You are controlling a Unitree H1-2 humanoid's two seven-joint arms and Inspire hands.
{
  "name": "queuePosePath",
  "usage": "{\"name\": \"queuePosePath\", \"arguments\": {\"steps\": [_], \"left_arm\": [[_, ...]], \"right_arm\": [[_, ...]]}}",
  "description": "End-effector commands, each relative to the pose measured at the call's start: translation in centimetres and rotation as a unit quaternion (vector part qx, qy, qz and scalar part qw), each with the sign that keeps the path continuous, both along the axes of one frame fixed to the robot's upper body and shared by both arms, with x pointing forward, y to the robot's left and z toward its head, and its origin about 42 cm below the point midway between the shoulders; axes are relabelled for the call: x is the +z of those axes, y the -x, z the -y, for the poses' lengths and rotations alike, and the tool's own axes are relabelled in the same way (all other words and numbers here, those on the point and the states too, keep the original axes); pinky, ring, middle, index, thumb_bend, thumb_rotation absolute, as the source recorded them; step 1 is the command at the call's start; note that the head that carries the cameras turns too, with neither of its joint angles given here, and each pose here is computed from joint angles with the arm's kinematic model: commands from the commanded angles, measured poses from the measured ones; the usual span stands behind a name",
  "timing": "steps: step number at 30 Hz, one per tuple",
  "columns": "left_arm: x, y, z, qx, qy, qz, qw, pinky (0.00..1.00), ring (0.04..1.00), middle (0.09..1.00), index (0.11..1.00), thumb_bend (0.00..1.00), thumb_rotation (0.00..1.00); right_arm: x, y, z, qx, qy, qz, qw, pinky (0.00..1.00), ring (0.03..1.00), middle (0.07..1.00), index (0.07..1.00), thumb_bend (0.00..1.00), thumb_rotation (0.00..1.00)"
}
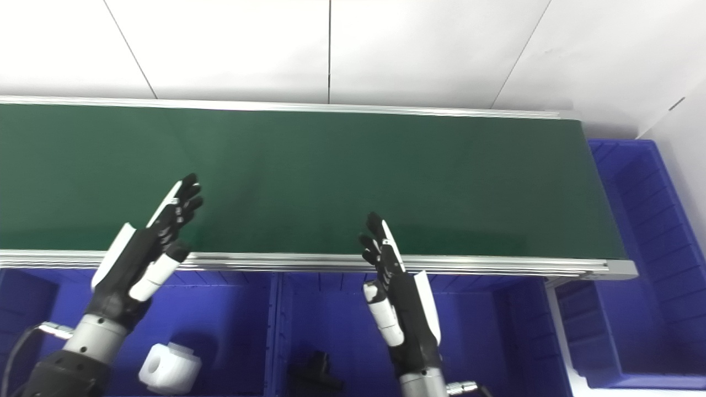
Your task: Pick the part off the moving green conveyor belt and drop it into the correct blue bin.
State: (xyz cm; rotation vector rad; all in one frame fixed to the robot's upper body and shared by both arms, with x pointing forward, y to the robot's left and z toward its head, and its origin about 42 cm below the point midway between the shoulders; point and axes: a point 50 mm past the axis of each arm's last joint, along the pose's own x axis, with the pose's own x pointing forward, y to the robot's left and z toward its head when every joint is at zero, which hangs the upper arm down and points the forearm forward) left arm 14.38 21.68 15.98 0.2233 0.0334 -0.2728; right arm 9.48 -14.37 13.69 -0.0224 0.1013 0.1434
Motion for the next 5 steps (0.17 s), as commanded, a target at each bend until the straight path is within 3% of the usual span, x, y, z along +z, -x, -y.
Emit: {"name": "queuePosePath", "arguments": {"steps": [1, 5], "left_arm": [[1.2, 0.08, 0.43, 0.006, 0.022, 0.034, 0.999, 1.0, 0.99, 1.0, 1.0, 0.65, 0.89], [2.06, 1.04, 0.85, 0.025, 0.088, 0.038, 0.995, 1.0, 1.0, 1.0, 1.0, 0.68, 0.88]], "right_arm": [[1.02, 0.03, 0.47, -0.002, -0.001, 0.013, 1.0, 0.91, 0.925, 0.967, 0.981, 0.84, 0.99], [1.17, 0.03, 1.04, 0.001, 0.001, 0.012, 1.0, 0.89, 0.924, 0.961, 0.98, 0.85, 0.99]]}}
